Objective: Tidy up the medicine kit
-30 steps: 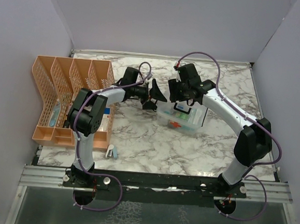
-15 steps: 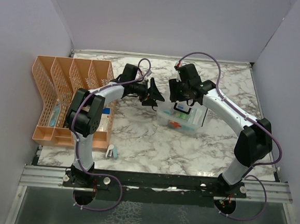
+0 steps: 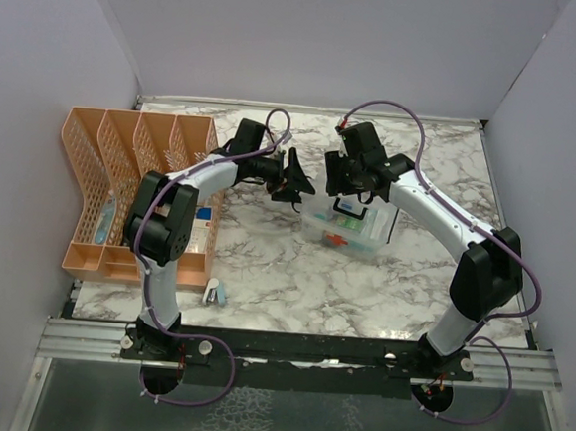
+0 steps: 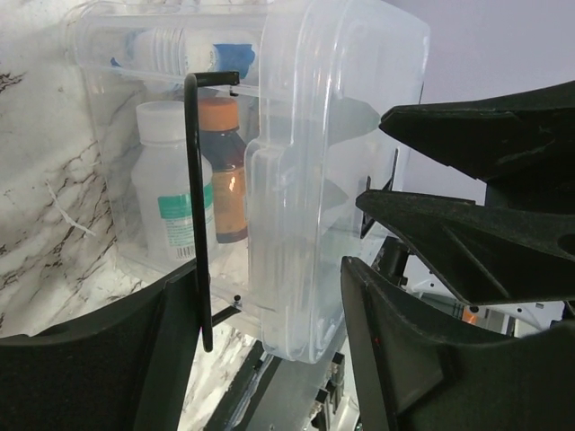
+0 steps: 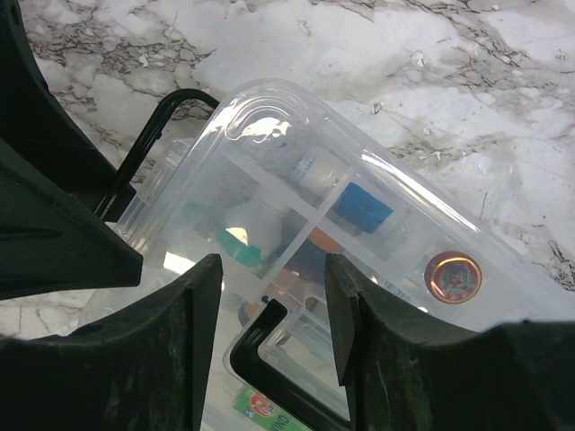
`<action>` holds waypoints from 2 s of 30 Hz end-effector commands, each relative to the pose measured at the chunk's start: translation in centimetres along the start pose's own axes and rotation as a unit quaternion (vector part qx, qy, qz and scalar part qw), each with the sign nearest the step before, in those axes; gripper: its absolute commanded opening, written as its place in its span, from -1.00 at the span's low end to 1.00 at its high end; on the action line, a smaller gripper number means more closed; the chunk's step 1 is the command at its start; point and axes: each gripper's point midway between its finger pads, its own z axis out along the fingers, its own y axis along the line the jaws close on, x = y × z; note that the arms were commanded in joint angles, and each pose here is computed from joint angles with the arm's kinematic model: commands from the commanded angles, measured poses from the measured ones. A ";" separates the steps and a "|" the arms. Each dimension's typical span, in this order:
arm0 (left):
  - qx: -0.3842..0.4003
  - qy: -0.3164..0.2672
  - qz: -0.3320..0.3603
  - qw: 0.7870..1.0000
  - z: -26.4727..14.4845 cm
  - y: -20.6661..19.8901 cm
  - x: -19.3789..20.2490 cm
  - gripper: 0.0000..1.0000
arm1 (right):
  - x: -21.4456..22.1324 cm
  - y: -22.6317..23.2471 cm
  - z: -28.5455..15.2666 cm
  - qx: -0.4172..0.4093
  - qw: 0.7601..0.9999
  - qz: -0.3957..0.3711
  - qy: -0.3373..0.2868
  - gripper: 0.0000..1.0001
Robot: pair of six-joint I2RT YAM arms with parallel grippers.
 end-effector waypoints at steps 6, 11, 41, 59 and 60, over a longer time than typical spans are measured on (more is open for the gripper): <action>0.023 0.003 0.031 0.999 -1.5 -2.5 0.6 0.36 | 2.7 0.4 1.1 -0.007 0.999 0.006 0.047 -0.02; 0.016 0.005 0.034 0.999 -1.5 -2.4 1.0 0.35 | 3.0 0.4 1.3 -0.006 0.999 0.006 0.051 -0.02; -0.055 0.028 0.059 0.996 -1.1 -1.2 3.3 -0.07 | 3.5 0.1 1.5 0.000 0.998 0.012 0.054 -0.05; -0.068 0.050 0.080 0.993 -1.0 -0.9 4.9 -0.28 | 3.6 0.2 1.7 -0.003 0.998 0.010 0.055 -0.07; -0.068 0.051 0.080 0.993 -1.0 -0.9 4.9 -0.29 | 3.5 0.2 1.7 -0.003 0.998 0.011 0.055 -0.07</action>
